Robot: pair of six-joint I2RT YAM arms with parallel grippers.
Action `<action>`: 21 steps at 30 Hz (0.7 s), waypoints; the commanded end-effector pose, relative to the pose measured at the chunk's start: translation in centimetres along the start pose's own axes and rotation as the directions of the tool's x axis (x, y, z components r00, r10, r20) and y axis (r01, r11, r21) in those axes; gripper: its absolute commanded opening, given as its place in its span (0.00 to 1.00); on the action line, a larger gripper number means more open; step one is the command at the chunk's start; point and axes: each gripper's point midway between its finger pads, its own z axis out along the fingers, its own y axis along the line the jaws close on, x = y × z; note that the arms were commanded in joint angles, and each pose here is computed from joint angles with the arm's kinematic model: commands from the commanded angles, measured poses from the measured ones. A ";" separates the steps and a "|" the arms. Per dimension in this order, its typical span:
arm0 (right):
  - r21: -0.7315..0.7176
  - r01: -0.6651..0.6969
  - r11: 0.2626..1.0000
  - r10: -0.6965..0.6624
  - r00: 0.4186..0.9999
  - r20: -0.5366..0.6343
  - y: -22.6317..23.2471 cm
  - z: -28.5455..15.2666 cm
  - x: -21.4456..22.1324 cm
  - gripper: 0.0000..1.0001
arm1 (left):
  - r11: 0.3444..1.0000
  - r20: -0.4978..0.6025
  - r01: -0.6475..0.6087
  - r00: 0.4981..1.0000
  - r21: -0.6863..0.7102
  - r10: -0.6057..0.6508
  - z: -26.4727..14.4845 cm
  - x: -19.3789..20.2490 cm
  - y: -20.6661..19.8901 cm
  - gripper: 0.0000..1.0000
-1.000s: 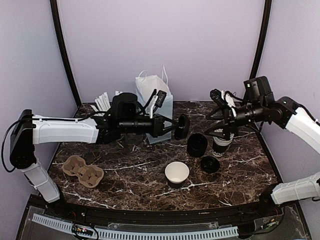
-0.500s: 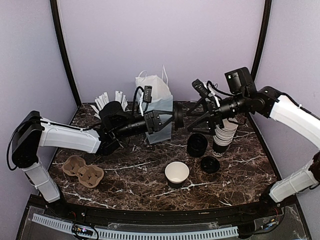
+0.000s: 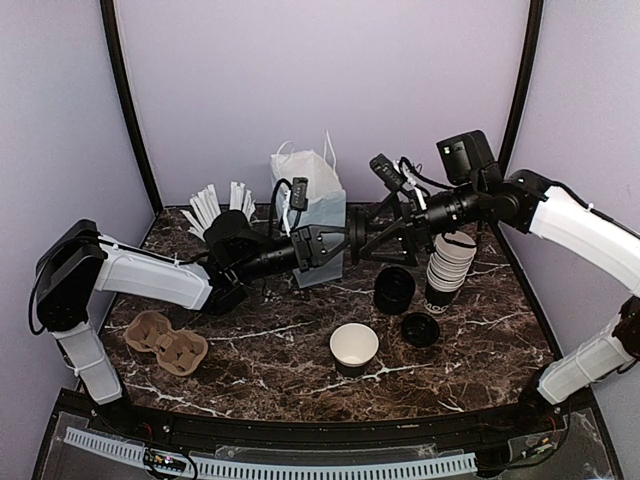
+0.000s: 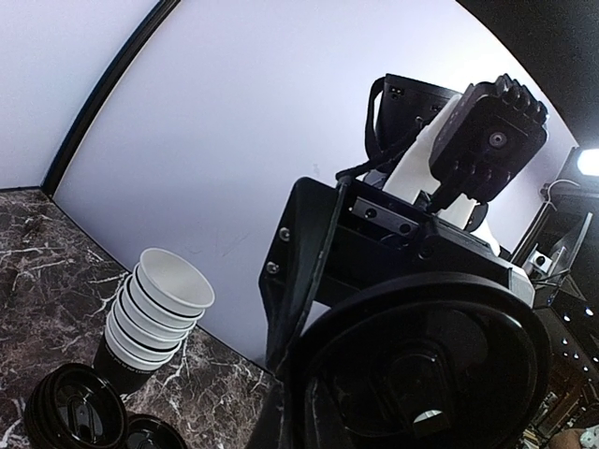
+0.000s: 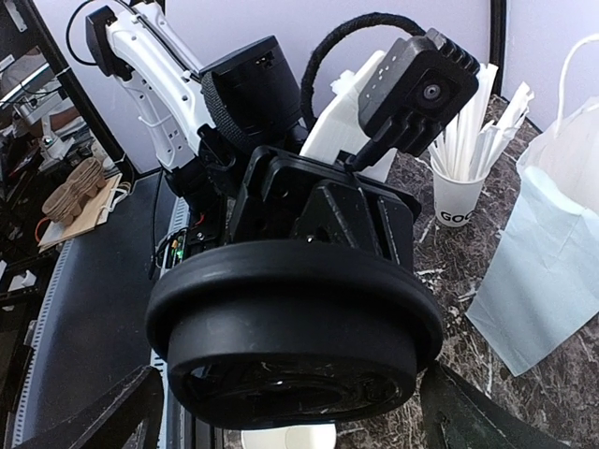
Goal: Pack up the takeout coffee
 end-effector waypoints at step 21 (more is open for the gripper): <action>0.118 0.021 0.993 -0.024 1.000 0.019 -1.0 -0.3 -1.4 0.72 | 0.999 0.012 0.000 1.000 -0.044 0.001 -0.4 0.2 1.0 0.19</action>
